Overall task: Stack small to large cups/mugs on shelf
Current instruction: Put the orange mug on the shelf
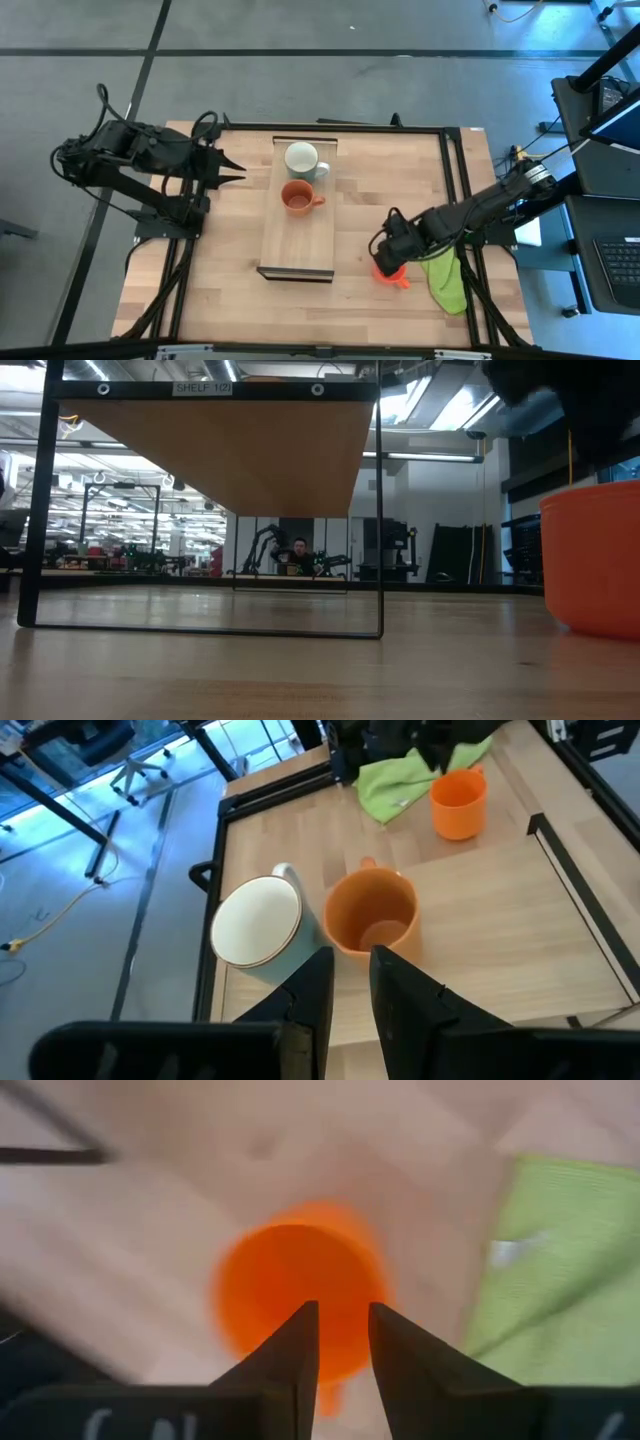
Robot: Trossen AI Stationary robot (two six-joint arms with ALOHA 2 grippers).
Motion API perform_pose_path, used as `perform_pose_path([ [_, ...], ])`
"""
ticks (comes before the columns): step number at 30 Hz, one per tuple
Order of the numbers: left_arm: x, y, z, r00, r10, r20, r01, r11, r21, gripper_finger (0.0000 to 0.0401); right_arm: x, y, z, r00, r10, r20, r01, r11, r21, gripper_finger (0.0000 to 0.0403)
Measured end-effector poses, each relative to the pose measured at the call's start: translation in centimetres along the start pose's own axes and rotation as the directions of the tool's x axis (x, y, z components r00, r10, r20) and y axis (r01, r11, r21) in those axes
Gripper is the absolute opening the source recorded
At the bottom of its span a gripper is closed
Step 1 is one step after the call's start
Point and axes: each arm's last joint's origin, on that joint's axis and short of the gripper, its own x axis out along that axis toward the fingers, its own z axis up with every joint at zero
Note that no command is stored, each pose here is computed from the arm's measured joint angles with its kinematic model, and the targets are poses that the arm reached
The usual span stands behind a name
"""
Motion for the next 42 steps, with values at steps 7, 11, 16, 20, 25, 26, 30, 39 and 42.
perform_pose_path([
  [7,0.0,0.0,0.0,1.0,0.0,-0.001,0.0,1.0,0.002,0.0063,2.6,-1.4,-0.9,0.996,-0.089,0.002,0.088,0.993,0.077,0.0092],
  [11,0.0,0.0,0.0,1.0,0.0,-0.001,0.0,1.0,0.001,0.0063,3.6,-1.5,-1.3,0.997,-0.066,-0.031,0.068,0.995,0.074,0.0092],
  [16,0.0,0.0,0.0,1.0,0.001,-0.001,-0.001,1.0,-0.001,0.0063,3.9,-1.5,-1.4,0.998,-0.049,-0.036,0.052,0.996,0.07,0.0092],
  [20,0.0,0.0,0.0,1.0,0.008,-0.003,-0.008,1.0,-0.002,0.0063,3.9,-1.6,-1.3,0.998,-0.06,0.005,0.059,0.996,0.067,0.0092],
  [25,0.0,0.1,0.0,0.999,0.035,-0.009,-0.035,0.999,-0.003,0.0063,4.0,-1.6,-1.2,0.997,-0.066,0.035,0.064,0.996,0.066,0.0092],
  [26,0.0,0.1,-0.1,0.999,0.042,-0.01,-0.042,0.999,-0.003,0.0063,4.0,-1.6,-1.2,0.997,-0.066,0.036,0.064,0.996,0.066,0.0092],
  [30,0.0,0.2,-0.1,0.998,0.057,-0.014,-0.058,0.998,-0.003,0.0063,4.0,-1.6,-1.2,0.997,-0.066,0.036,0.064,0.996,0.064,0.0092],
  [39,0.0,0.2,-0.1,0.998,0.059,-0.014,-0.059,0.998,-0.005,0.0063,4.0,-1.3,-1.2,0.999,-0.03,0.033,0.027,0.997,0.069,0.0092],
  [42,0.0,0.2,-0.1,0.998,0.059,-0.014,-0.059,0.998,-0.005,0.0063,4.0,-1.1,-1.2,0.999,-0.013,0.035,0.01,0.998,0.069,0.0092],
])
